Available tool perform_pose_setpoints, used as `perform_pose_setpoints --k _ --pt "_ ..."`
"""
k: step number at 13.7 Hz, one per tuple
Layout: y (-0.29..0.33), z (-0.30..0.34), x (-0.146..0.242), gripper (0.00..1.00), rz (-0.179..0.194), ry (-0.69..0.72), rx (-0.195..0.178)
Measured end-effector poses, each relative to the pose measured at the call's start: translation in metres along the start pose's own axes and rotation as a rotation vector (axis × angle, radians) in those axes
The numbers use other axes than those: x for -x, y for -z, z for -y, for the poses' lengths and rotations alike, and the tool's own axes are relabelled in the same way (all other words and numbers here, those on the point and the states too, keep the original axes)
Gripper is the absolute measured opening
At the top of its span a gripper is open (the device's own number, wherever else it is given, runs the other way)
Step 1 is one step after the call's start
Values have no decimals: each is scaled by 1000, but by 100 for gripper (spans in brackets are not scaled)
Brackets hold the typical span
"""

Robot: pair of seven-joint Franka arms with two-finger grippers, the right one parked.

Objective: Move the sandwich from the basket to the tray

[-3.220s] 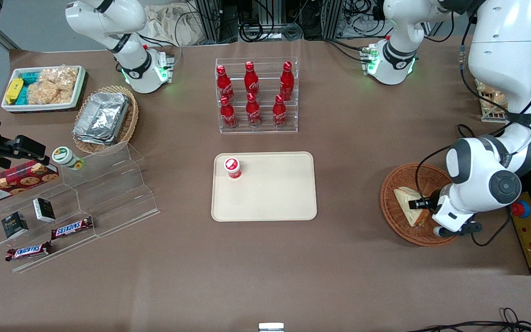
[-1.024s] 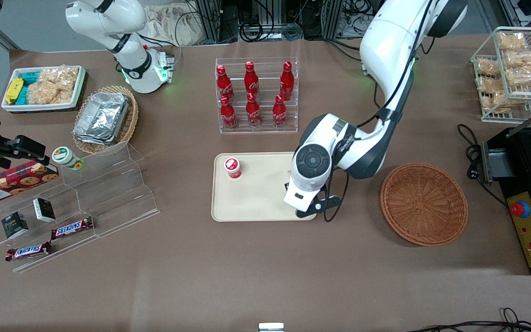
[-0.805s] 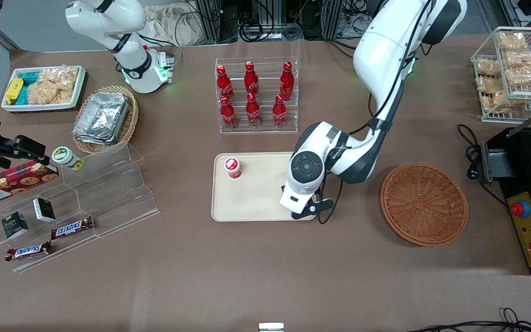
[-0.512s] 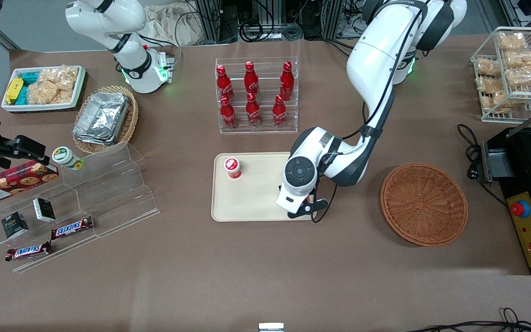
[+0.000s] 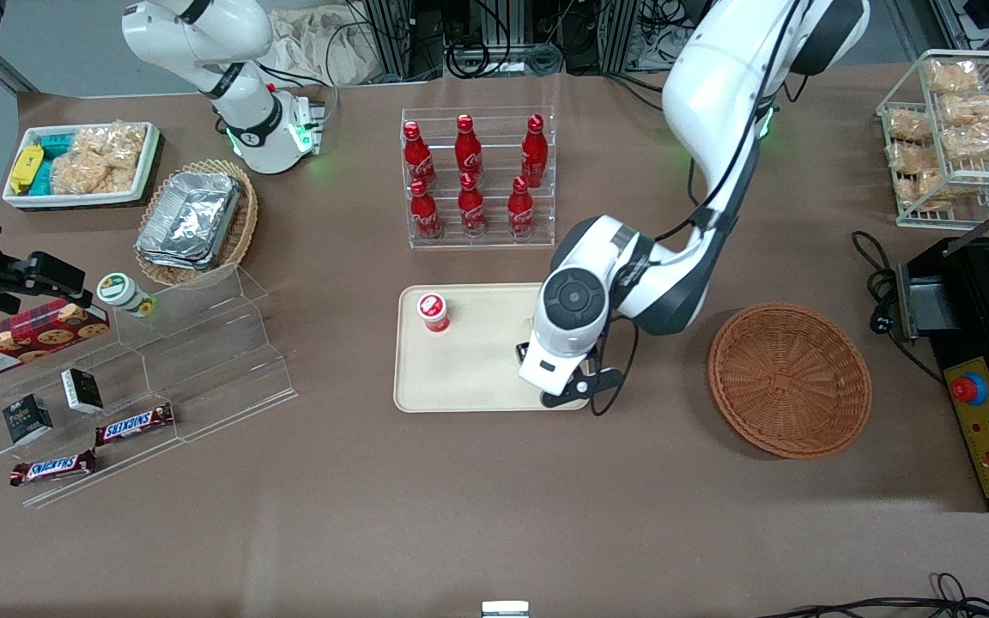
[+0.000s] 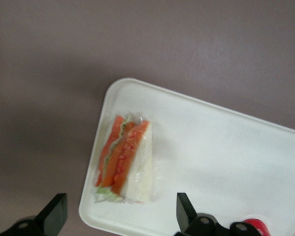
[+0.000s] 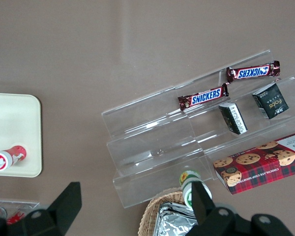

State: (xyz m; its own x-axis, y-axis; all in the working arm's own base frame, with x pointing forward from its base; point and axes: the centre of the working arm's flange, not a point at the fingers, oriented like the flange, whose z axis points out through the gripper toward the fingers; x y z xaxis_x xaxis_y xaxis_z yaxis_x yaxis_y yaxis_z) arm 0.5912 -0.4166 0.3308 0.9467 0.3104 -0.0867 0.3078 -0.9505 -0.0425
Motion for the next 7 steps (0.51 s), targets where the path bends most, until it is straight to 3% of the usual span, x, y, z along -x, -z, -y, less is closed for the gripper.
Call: perform_pose_setpoints --k 3,7 --pt "59 44 -22 100 8 48 -14" --pt "139 125 -56 100 10 19 -3"
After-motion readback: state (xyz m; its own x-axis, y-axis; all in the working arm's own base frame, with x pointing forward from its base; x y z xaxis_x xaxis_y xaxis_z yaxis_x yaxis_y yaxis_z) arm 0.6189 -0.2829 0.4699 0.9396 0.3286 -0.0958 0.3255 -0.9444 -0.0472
